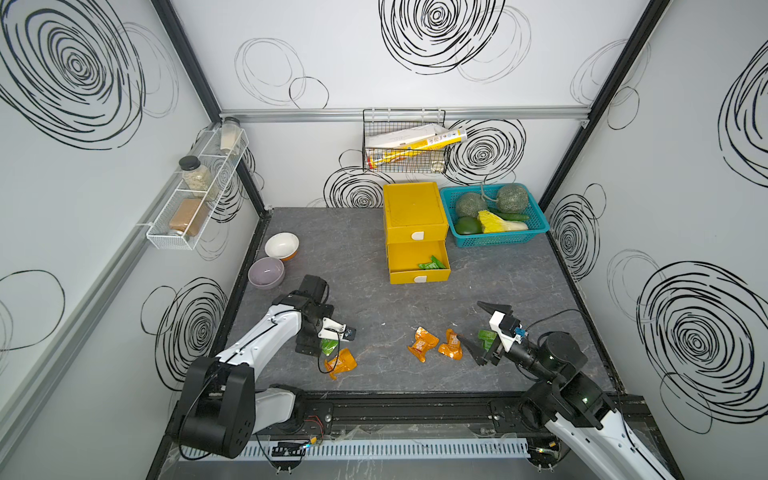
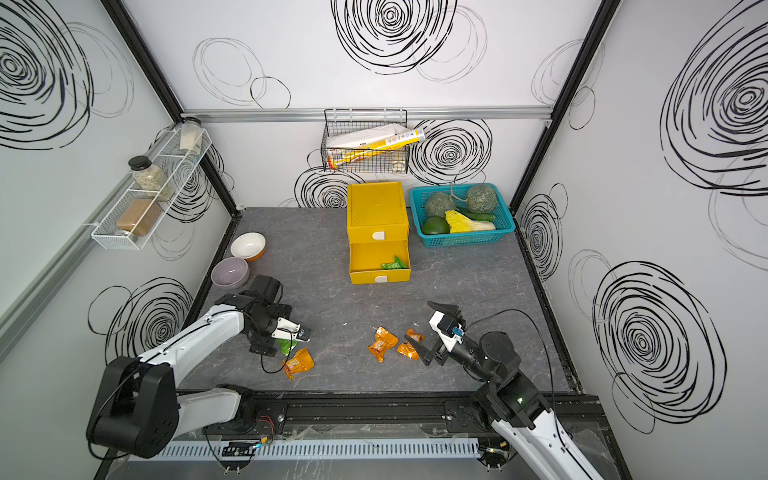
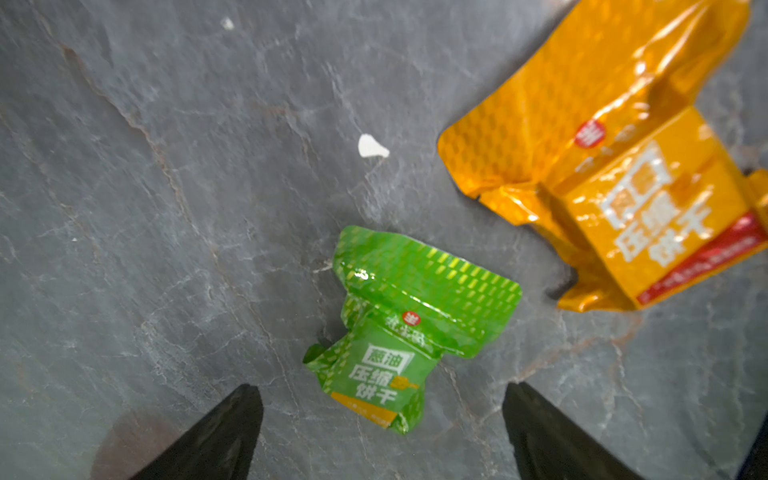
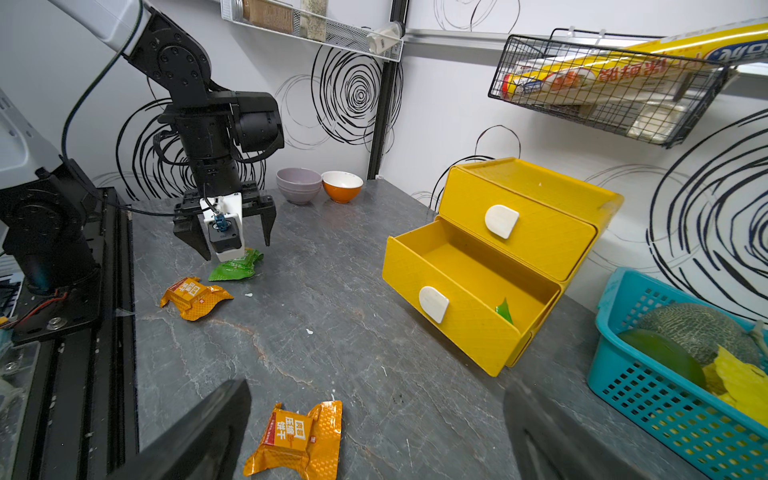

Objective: Place the cookies into the drawer by color
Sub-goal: Pick up the cookie at the center of the board.

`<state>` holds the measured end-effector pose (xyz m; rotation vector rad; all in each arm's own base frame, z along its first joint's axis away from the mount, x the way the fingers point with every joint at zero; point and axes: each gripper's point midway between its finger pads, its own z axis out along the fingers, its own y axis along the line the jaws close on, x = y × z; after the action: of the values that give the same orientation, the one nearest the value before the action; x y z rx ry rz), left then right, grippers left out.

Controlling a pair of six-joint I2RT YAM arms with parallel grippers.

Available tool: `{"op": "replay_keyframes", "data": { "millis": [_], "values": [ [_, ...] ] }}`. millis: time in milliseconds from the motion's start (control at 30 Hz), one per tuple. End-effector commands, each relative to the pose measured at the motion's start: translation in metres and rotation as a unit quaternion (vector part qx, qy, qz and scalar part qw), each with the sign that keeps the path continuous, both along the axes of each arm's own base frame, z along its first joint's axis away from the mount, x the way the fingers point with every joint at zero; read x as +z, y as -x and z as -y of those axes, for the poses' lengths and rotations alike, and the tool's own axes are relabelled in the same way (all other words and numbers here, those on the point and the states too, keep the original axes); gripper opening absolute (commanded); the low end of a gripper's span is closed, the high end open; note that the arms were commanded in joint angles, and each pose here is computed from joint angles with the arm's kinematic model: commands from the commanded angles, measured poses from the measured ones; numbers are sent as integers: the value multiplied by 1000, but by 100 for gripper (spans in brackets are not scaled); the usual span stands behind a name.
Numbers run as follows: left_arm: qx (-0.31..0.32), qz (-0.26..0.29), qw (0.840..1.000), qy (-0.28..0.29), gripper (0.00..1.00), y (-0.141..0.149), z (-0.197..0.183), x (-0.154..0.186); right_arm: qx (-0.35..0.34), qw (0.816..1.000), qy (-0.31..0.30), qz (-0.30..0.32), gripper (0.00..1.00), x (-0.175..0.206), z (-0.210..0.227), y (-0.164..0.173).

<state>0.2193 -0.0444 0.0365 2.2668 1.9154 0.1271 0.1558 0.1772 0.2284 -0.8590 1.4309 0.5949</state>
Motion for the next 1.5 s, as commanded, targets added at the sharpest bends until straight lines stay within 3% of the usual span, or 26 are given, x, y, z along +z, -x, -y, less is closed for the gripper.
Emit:
{"op": "replay_keyframes", "data": {
  "millis": [0,467,800,1200,1467],
  "values": [
    [-14,1,1000,-5,94,-2,0,-7,-5,1000,-10,16,100,7,2,-1],
    [5,-44,999,0,67,3,1,-29,-14,1000,-12,17,100,7,3,-3],
    [38,-19,999,22,42,-16,5,-28,-14,1000,-10,17,100,7,3,-4],
    [51,28,995,85,37,-61,29,17,-17,1000,-11,16,100,6,3,-5],
    [102,69,968,218,35,-97,76,76,-19,1000,-12,18,100,7,4,-5]
  ]
}}
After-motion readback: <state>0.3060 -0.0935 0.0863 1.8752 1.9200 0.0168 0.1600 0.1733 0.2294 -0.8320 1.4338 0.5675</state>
